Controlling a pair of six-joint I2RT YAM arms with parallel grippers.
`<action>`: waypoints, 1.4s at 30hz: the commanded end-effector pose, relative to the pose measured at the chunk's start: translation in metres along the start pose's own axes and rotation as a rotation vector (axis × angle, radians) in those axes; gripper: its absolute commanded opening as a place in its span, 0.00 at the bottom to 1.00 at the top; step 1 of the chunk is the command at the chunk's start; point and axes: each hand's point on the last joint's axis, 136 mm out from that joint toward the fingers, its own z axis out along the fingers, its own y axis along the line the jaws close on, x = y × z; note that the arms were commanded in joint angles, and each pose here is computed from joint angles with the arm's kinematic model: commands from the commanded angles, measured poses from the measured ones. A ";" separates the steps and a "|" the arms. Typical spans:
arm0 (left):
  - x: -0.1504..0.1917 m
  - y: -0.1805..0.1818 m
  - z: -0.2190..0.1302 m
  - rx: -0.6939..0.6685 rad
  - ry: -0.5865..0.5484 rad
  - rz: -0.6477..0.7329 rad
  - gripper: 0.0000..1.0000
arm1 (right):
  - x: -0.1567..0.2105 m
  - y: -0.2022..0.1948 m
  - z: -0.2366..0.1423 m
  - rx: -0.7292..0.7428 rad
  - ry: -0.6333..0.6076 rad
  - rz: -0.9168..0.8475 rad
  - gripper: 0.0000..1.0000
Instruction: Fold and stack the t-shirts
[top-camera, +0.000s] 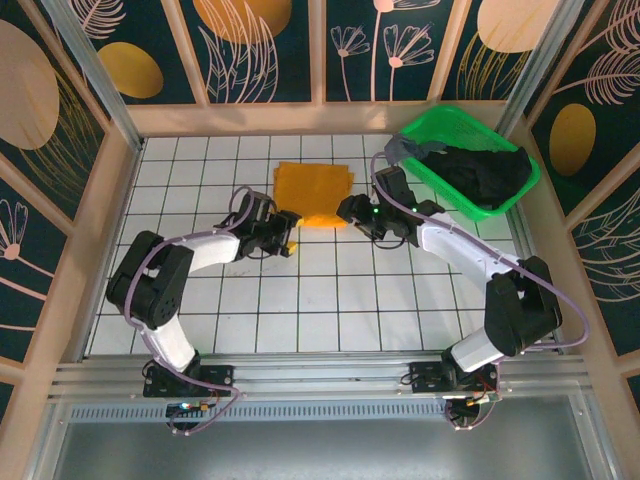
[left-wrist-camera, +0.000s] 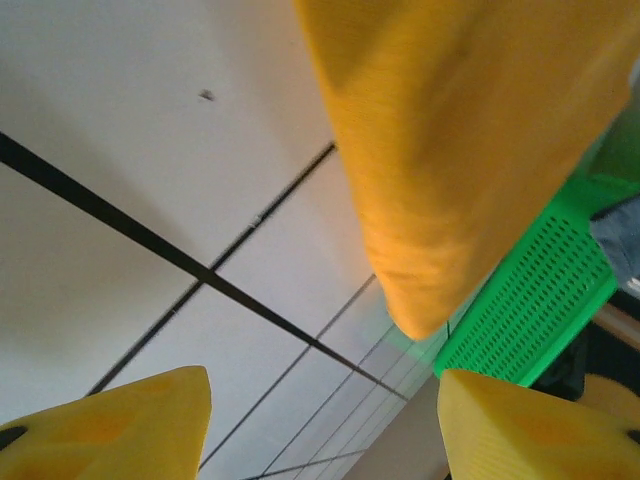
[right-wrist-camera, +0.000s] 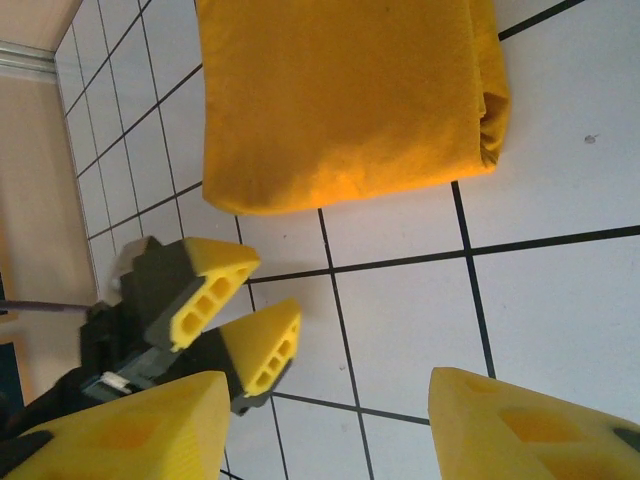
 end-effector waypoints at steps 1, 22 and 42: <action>-0.007 -0.025 0.010 0.071 -0.039 -0.085 0.62 | -0.009 0.012 -0.015 -0.037 -0.052 0.002 0.56; -0.008 -0.025 0.092 -0.050 0.000 -0.149 0.49 | -0.013 0.002 -0.027 -0.035 -0.068 0.035 0.56; -0.216 -0.030 -0.001 0.033 -0.289 -0.073 0.00 | -0.024 -0.007 -0.041 -0.021 -0.082 0.019 0.56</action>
